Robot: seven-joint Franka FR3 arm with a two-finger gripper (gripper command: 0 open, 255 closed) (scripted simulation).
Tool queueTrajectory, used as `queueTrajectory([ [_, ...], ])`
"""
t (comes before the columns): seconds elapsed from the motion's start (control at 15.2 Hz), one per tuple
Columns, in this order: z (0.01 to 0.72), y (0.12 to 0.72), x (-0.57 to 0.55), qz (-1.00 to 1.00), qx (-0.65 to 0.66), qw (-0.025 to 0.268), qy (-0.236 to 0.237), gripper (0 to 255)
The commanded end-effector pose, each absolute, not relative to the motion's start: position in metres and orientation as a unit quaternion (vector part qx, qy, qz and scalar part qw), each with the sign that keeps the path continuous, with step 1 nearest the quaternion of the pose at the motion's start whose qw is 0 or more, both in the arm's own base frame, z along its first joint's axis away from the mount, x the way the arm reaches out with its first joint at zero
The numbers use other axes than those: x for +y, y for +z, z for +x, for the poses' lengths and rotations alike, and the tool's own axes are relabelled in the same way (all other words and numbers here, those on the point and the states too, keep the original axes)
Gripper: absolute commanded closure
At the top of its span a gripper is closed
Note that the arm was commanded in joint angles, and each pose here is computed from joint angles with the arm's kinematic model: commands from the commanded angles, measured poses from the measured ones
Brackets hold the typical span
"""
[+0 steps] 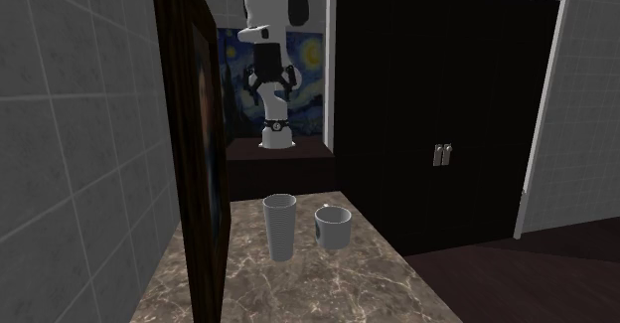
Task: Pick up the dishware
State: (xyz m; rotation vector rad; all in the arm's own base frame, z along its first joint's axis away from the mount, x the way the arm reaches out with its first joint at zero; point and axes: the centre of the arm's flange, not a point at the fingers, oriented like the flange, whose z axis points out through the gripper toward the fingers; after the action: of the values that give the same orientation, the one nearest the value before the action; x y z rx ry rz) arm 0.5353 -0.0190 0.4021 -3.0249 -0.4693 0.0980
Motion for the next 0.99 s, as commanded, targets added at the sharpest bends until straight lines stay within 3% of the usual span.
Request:
queueTrajectory([
  [0.0, 0.558, 0.384, -0.020, -0.986, -0.160, 0.039, 0.038, 0],
  [0.92, 0.691, 0.242, -0.029, -0.974, -0.207, 0.034, 0.083, 0],
])
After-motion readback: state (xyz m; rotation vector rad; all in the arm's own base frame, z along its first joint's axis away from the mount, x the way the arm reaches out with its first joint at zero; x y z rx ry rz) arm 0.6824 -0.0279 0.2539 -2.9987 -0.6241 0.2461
